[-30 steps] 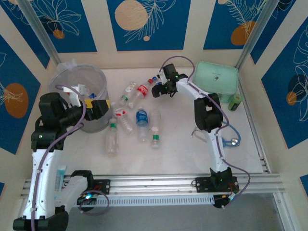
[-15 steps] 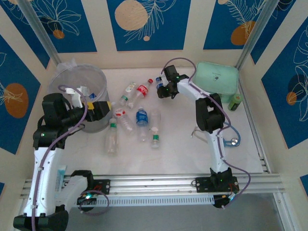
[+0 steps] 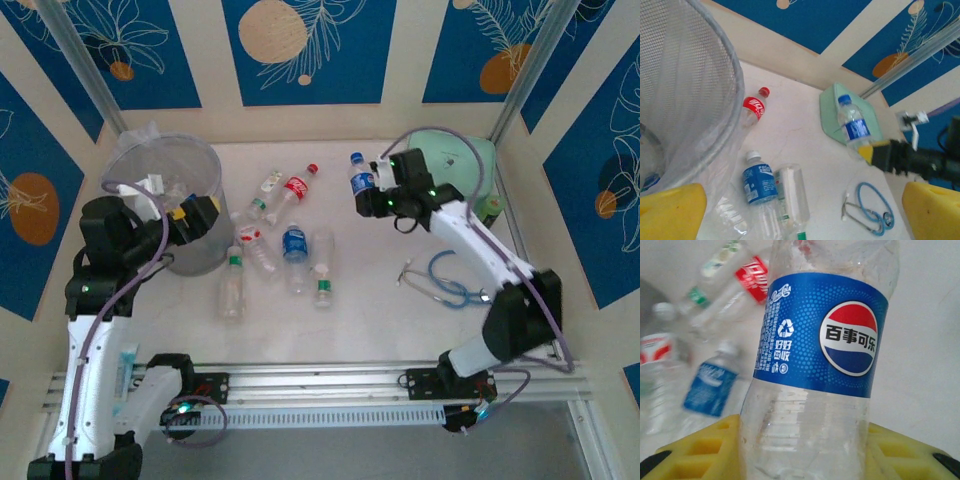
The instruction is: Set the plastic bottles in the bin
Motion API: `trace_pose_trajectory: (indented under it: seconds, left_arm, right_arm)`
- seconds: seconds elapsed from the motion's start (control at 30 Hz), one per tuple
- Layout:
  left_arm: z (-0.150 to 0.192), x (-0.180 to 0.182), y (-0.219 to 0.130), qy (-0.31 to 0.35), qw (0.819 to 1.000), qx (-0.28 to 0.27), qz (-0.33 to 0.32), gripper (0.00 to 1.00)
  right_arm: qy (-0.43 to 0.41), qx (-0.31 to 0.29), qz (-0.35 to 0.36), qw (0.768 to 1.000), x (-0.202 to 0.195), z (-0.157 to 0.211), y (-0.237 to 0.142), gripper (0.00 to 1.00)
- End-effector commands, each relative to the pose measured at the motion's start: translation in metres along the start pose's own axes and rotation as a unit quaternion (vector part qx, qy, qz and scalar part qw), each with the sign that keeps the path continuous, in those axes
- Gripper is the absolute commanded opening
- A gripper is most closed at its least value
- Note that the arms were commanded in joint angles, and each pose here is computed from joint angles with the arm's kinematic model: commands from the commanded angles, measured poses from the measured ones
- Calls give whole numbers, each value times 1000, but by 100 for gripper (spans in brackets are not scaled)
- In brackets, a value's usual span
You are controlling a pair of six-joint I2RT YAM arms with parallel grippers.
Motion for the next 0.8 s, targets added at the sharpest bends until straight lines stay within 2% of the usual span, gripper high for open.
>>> trace_pose_trajectory:
  seconds: [0.0, 0.03, 0.07, 0.2, 0.37, 0.53, 0.67, 0.77]
  left_arm:
    - [-20, -22, -8, -13, 998, -58, 27, 100]
    - [-22, -26, -11, -13, 997, -70, 31, 100]
    - [-23, -29, -13, -14, 996, -79, 34, 100]
    - [-17, -46, -5, -13, 995, -82, 59, 100]
    - [10, -69, 35, 12, 996, -38, 77, 100]
    - [34, -87, 67, 37, 996, -20, 83, 100]
    - [47, -97, 87, 27, 995, -4, 97, 100]
    - [52, -98, 99, 13, 995, -2, 97, 98]
  right_arm:
    - [28, -36, -107, 993, 35, 10, -25, 12]
    - [34, -42, -133, 990, 43, 14, -33, 2]
    - [37, -45, -151, 987, 48, 17, -40, 0]
    - [12, -71, -234, 970, 76, 24, -59, 0]
    - [-34, -97, -265, 959, 101, 31, -65, 0]
    - [-75, -110, -298, 945, 130, 42, -65, 0]
    - [-127, -134, -304, 935, 152, 50, -68, 0]
    - [-136, -126, -318, 930, 161, 52, -67, 0]
Point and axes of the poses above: each hand's point on the last joint's axis, 136 mm out from that joint toward the fingers, its own y axis out along the fingers, its own x axis along the line the jaws close on, z = x × y, the point moved 1 cm from there along -y, back along the fingers, and after that the axes turned 6 degrees about -y, right-handed, at the moved point
